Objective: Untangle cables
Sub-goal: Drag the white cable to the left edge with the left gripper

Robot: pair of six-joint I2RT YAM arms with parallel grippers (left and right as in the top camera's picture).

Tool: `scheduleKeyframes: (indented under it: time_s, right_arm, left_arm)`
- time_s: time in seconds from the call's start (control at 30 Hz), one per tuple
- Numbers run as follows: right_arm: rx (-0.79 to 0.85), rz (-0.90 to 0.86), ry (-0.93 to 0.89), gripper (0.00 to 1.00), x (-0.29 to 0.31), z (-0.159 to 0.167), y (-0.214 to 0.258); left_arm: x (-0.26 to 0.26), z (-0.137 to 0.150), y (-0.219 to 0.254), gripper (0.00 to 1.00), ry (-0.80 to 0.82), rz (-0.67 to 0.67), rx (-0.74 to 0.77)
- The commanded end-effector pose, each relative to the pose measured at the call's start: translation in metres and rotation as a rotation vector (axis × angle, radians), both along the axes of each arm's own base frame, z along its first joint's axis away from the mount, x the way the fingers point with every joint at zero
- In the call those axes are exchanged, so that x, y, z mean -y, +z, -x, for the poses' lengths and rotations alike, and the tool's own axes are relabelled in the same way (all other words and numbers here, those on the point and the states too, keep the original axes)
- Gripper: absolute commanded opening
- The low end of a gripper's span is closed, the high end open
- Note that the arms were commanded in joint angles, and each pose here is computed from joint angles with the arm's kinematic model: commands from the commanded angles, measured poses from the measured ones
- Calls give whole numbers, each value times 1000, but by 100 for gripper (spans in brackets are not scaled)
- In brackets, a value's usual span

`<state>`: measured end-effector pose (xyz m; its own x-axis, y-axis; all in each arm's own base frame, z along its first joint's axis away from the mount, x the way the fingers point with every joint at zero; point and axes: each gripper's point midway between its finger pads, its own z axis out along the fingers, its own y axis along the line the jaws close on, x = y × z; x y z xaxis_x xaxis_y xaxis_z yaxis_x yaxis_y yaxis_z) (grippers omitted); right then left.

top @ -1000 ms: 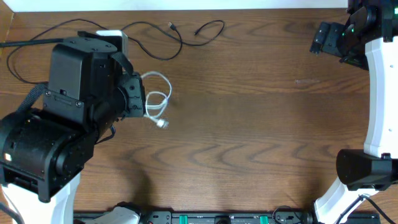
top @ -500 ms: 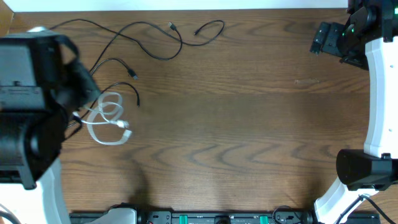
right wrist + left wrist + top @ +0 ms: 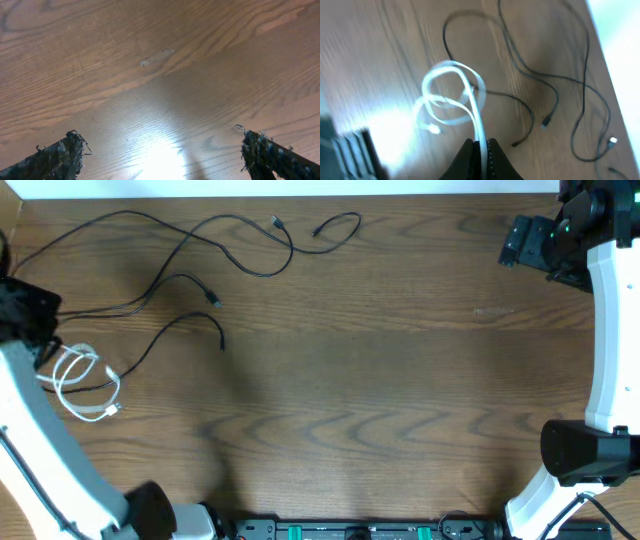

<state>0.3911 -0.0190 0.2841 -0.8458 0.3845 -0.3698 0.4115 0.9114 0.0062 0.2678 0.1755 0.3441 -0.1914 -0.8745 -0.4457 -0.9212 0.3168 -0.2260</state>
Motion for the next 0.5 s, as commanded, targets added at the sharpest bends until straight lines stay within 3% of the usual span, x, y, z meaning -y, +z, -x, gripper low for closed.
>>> scheduleKeyframes:
  time_s: [0.0, 0.1, 0.2, 0.47]
  right_arm:
    - [-6, 3, -13, 99, 1, 0, -2]
    - [-6, 3, -13, 99, 1, 0, -2]
    - [-6, 3, -13, 99, 1, 0, -2]
    - [-7, 3, -12, 99, 1, 0, -2]
  left_arm:
    - [26, -28, -19, 8, -10, 325, 109]
    - [43, -40, -31, 8, -120, 424, 85]
    - [51, -42, -37, 8, -199, 415, 45]
    - [54, -42, -38, 8, -211, 417, 38]
